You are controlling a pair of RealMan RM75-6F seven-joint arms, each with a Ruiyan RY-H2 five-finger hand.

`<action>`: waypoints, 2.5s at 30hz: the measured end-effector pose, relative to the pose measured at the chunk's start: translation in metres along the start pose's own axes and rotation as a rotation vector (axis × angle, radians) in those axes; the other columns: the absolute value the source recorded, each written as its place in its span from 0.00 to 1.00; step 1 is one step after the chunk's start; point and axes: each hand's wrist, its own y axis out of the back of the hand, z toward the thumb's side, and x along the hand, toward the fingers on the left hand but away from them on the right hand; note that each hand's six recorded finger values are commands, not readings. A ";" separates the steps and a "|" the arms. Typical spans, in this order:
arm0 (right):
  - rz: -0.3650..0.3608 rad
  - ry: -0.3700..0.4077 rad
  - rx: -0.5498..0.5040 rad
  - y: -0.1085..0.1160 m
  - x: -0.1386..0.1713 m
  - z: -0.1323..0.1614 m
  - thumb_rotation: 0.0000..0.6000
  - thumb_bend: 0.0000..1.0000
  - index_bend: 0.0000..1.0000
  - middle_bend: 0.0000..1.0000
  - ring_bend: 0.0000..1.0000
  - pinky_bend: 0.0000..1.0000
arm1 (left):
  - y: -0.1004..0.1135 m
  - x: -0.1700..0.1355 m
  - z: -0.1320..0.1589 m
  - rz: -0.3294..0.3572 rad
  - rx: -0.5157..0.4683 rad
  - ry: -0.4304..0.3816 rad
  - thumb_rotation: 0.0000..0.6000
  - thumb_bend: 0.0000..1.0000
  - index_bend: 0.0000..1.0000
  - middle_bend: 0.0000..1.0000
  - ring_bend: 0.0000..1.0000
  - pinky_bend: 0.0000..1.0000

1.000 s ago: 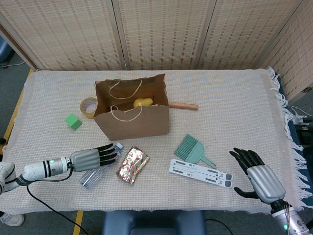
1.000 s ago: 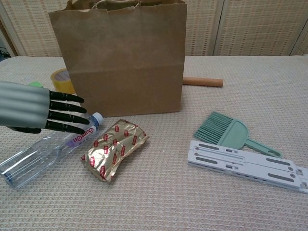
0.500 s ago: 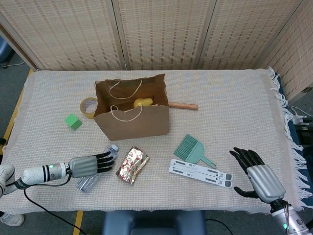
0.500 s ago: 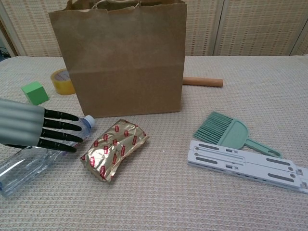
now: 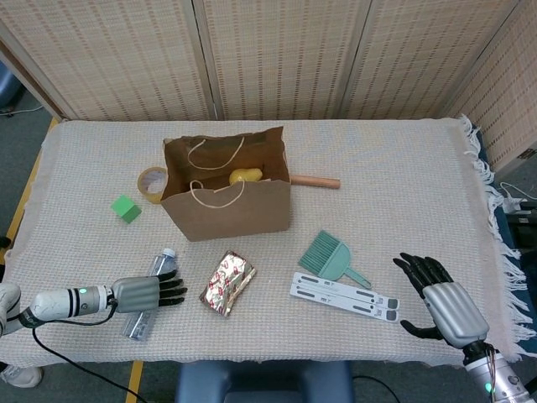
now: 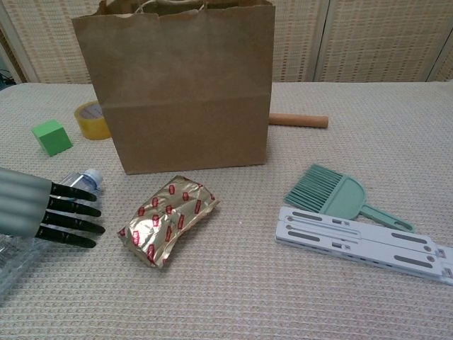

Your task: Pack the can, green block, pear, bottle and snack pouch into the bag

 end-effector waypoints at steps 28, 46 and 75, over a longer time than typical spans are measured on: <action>-0.013 0.031 -0.007 0.004 0.007 0.006 1.00 0.10 0.00 0.00 0.00 0.00 | 0.036 -0.075 -0.117 0.089 -0.067 0.589 1.00 0.72 0.61 0.65 0.63 0.75; -0.009 0.040 -0.001 0.003 0.009 0.010 1.00 0.10 0.00 0.00 0.00 0.00 | 0.090 -0.129 -0.197 0.779 -0.929 1.402 1.00 0.71 0.60 0.65 0.63 0.75; 0.013 0.024 0.005 -0.001 0.004 0.004 1.00 0.10 0.00 0.00 0.00 0.00 | 0.180 0.021 -0.204 0.896 -1.485 1.030 1.00 0.44 0.20 0.21 0.19 0.35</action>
